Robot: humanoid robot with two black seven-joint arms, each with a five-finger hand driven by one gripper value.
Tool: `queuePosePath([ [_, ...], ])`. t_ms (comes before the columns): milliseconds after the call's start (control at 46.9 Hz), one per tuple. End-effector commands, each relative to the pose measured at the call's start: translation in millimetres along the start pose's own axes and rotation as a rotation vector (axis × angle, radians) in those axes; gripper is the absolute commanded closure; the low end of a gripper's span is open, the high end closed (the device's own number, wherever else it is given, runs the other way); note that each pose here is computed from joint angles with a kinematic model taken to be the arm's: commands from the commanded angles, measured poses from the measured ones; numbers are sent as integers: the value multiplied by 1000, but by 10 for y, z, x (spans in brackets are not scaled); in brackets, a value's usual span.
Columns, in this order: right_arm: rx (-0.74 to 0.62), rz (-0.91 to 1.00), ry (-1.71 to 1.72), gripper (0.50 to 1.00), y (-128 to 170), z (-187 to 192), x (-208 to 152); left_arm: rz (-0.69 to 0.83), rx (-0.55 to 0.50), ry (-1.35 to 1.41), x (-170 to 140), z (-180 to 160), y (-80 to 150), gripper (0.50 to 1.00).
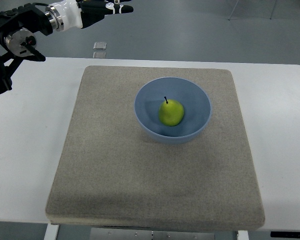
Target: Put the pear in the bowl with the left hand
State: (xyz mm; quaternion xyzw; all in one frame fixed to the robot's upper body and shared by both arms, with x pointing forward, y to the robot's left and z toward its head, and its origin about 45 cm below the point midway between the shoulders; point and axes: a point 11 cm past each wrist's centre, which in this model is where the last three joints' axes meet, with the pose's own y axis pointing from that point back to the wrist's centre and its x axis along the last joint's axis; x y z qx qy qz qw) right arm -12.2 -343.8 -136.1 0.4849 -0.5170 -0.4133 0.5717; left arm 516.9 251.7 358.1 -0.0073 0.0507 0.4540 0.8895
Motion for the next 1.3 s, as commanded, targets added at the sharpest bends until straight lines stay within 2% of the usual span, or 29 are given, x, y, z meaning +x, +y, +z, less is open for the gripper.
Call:
queuePosePath([
  [0, 0, 0, 0, 576, 0, 1, 0, 47, -12, 82, 160, -127, 100, 506],
  [171, 0, 0, 0, 576, 0, 1, 0, 68, -8, 179, 278, -385, 235, 506],
  [320, 0, 0, 0, 576, 0, 1, 0, 59, -57, 333, 301, -527, 327, 506],
  [427, 0, 0, 0, 576, 0, 1, 0, 79, -17, 389, 338, -699, 389, 506],
  [747, 0, -1, -3, 576, 0, 1, -2, 104, -37, 535, 435, -744, 483, 506],
  [982, -5, -7, 1, 576, 1, 35, -22, 98, 50, 602, 410, -982, 563, 506],
  [1280, -6, -18, 4, 576, 4, 51, -61, 103, 76, 606, 397, -1102, 606, 506],
])
